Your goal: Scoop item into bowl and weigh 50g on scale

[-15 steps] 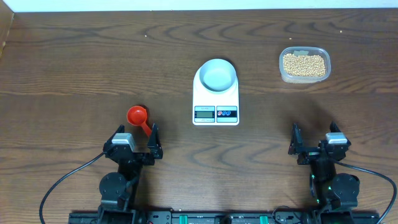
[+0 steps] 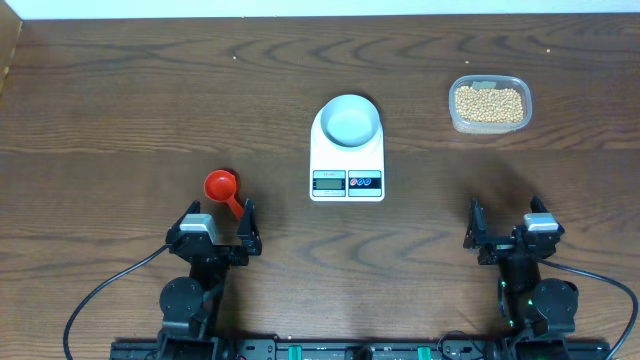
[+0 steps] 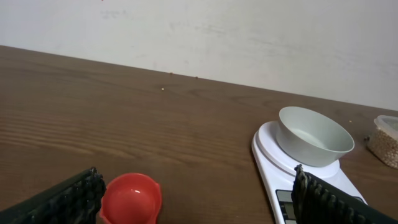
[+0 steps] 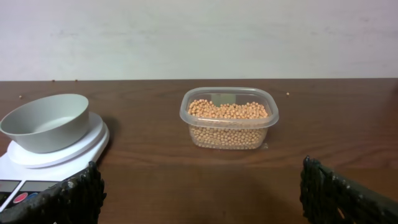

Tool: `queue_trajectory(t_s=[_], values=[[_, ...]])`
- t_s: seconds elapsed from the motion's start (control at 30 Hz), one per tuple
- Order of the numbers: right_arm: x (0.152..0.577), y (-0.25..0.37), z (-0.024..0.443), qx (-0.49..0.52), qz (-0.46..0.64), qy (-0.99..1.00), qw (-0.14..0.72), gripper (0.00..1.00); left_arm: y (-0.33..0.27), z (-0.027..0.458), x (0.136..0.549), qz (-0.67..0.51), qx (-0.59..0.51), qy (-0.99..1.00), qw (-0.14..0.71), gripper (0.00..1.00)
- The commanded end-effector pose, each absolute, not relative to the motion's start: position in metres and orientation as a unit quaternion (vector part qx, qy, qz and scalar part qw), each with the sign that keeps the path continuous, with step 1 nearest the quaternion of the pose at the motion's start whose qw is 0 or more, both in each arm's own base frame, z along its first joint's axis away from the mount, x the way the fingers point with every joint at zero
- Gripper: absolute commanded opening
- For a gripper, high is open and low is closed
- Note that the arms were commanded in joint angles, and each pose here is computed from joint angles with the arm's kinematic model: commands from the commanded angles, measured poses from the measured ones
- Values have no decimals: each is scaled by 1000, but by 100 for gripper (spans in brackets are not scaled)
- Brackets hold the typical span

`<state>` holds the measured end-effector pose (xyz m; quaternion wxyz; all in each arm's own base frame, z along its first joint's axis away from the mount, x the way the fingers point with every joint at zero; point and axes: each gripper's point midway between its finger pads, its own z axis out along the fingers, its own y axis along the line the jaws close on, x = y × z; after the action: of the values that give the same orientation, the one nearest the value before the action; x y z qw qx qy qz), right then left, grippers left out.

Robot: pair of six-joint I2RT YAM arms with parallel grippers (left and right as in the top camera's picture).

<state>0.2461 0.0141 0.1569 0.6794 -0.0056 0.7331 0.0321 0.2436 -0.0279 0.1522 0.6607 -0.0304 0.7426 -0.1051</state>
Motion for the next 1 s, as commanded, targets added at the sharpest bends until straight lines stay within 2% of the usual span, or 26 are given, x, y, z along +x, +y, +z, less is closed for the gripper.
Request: queue_trajectory(t_s=[0.0,0.97], values=[[246,12,157,-6,24,733,680,99,-26,137,243,-99,-34,758,643,98],[246,12,157,-6,24,733,680,99,-13,136,244,-70,-58,758,646,98]])
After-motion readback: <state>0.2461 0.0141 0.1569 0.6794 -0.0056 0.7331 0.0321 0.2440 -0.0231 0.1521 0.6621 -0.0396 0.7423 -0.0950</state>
